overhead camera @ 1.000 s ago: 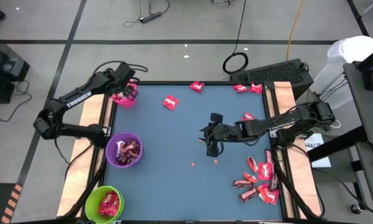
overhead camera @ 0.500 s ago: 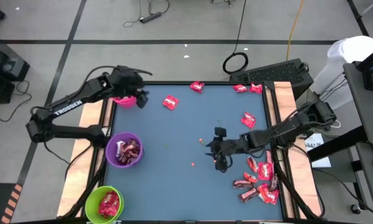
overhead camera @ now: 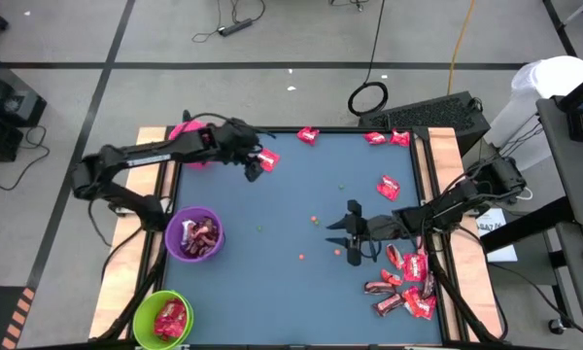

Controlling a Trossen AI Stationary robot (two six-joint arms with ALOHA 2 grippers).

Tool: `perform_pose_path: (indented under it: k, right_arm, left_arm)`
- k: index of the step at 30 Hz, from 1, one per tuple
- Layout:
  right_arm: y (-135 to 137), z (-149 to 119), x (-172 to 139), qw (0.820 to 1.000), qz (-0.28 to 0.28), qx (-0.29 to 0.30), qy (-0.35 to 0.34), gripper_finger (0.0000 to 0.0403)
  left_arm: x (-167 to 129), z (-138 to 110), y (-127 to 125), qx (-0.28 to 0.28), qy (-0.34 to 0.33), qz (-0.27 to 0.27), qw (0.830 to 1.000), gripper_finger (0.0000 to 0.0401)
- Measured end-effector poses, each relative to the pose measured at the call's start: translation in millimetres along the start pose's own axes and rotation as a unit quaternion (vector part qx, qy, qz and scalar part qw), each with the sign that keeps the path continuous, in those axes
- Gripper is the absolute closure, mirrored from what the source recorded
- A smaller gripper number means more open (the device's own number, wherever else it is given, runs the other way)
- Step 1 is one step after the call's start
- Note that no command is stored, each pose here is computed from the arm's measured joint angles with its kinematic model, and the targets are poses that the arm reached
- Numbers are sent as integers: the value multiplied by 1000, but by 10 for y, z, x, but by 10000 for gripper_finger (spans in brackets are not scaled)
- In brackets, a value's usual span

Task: Organize candy in baskets
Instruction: Put the red candy into the green bucket

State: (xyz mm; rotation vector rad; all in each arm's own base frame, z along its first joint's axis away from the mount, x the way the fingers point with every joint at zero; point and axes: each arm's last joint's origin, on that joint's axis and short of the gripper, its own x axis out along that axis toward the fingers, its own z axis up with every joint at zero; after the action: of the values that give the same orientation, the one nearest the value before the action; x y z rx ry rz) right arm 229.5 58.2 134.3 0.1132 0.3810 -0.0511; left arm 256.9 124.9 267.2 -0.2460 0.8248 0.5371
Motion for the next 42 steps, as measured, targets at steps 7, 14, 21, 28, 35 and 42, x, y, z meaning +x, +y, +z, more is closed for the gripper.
perform_pose_path:
  k: [7, 14, 21, 28, 35, 42]
  right_arm:
    - [-4, -15, -2, 1000, -1, -16, 3, 248]
    - [-4, -16, -1, 1000, -1, -17, 3, 248]
    - [-4, -16, -1, 1000, -1, -17, 3, 248]
    - [-5, -15, -1, 1000, -1, -18, 4, 248]
    - [-4, -14, 0, 1000, -1, -18, 3, 248]
    - [-4, -15, 0, 1000, -1, -17, 4, 248]
  left_arm:
    - [373, 13, -92, 16, 9, -62, 998, 159]
    - [575, 44, -91, 4, -7, -56, 998, 159]
    - [621, 59, -52, -1, -14, -48, 999, 159]
    - [775, 31, 16, -18, -13, 58, 998, 159]
    - [1015, -77, 60, -46, 22, 80, 996, 159]
    - [1199, -164, 191, -68, 47, 106, 991, 159]
